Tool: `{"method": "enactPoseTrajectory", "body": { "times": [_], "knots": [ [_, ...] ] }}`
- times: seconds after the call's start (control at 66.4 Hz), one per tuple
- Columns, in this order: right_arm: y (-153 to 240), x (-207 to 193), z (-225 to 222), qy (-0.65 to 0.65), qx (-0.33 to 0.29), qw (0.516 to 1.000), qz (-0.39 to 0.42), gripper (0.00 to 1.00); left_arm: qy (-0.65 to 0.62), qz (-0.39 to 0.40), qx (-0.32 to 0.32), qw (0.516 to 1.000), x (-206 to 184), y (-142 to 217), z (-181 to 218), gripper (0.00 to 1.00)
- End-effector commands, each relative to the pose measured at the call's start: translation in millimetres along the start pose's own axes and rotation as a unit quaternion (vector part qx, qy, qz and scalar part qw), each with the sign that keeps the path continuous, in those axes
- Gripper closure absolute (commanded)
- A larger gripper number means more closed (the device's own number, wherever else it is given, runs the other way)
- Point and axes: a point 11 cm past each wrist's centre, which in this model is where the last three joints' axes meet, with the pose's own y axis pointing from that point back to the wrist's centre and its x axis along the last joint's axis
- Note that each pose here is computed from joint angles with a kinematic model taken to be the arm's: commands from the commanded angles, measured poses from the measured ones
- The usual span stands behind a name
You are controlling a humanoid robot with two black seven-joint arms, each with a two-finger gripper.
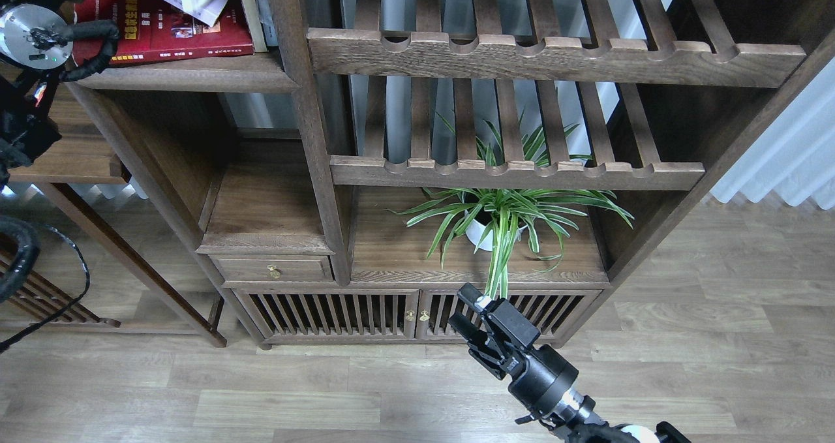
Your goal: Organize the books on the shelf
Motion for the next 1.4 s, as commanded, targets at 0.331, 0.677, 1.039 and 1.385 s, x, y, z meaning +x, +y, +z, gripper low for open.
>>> {"method": "enactPoseTrajectory", "body": {
  "times": [0.331, 0.677, 1.039, 1.385],
  "knots": [
    [-2, -1, 0, -0.001, 0.002, 1.000, -0.003, 0.00, 0.077, 0.006, -0.056, 0.995, -5, 0, 4, 0.25],
    [-3, -2, 0, -0.002, 0.003, 1.000, -0.005, 0.00, 0.160, -0.008, -0.095, 0.983, -12, 19, -7, 0.19],
    [-4, -4, 2, -0.002, 0.000, 1.000, -0.010, 0.00, 0.238, -0.045, -0.124, 0.962, -34, 67, -28, 0.17],
    [-14, -29, -3, 0.009, 0.002, 0.999, -0.047, 0.01, 0.214, -0.104, -0.096, 0.967, -52, 118, -10, 0.16]
  ]
}}
